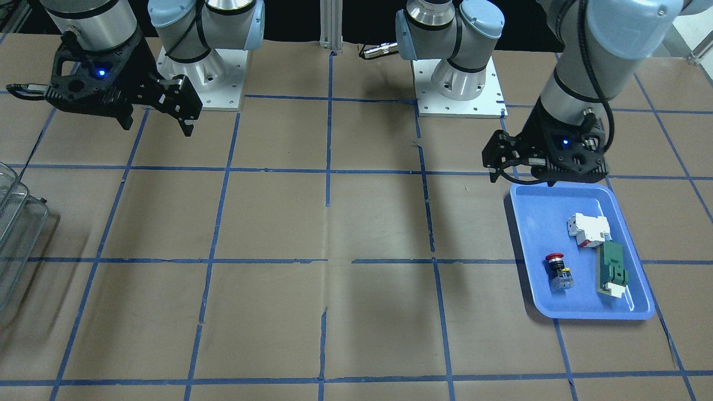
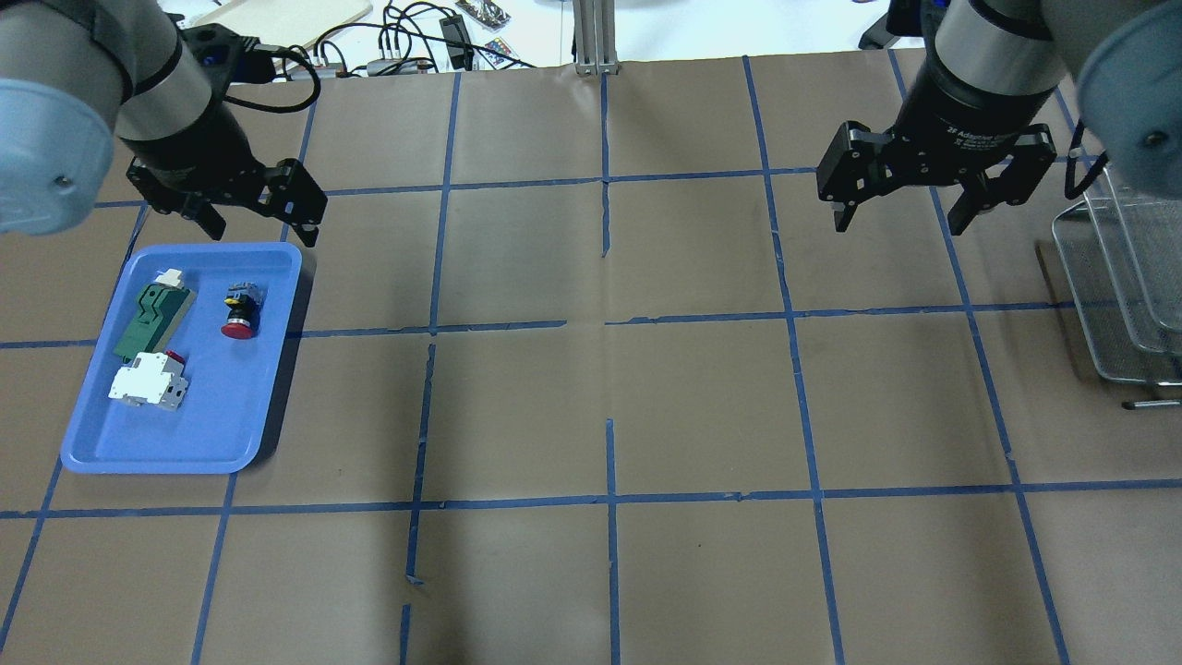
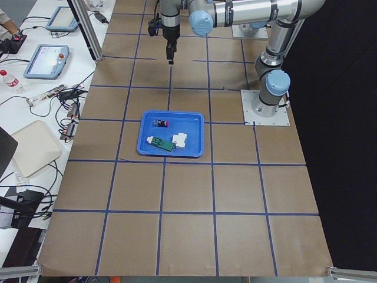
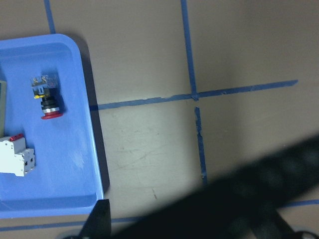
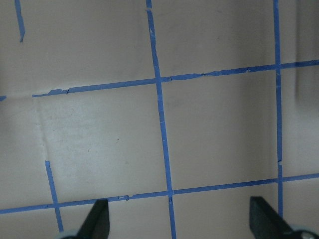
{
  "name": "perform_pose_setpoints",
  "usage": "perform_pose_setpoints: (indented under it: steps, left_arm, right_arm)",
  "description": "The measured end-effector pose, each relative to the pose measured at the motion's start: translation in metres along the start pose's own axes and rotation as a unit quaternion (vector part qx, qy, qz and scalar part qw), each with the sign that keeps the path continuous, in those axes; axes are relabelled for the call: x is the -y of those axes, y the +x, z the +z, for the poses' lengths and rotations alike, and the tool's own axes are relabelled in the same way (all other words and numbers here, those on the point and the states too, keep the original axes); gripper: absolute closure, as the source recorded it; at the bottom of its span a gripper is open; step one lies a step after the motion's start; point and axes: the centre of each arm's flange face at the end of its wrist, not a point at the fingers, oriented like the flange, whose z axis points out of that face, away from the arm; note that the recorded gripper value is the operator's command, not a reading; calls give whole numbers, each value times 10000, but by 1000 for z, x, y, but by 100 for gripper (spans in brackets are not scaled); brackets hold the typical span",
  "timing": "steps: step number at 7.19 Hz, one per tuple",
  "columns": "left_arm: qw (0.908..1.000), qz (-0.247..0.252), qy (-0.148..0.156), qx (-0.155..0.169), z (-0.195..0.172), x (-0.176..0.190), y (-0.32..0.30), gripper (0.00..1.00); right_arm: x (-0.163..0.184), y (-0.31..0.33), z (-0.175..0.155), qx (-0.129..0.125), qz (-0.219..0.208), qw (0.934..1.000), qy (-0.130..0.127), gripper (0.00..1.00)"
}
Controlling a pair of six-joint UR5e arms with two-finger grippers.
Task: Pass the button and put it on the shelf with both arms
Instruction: 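Lower the left gripper over the red push button in the blue tray, then close the left gripper on the red push button while the right arm rises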
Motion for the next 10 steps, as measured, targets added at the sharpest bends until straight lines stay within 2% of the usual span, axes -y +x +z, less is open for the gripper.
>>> perform_pose_setpoints:
  steps: [2, 5, 6, 7, 10]
  left_arm:
    - [9992, -155, 358, 14, 50, -10, -81, 0]
    - [9923, 220, 1148, -417, 140, -46, -165, 0]
    - [9892, 324, 1303, -580, 167, -55, -172, 0]
    - [9868, 431, 1453, -578, 193, -62, -171, 0]
    - [9823, 619, 1728, -382, 243, -64, -170, 0]
  right_arm:
    - [-1, 0, 1, 6, 9, 10000, -29, 0]
    - [-1, 0, 3, -6, -20, 10000, -58, 0]
    - [0, 0, 4, -10, -39, 10000, -64, 0]
    - [0, 0, 5, -5, -43, 10000, -72, 0]
    - [1, 2, 4, 36, -13, 10000, -65, 0]
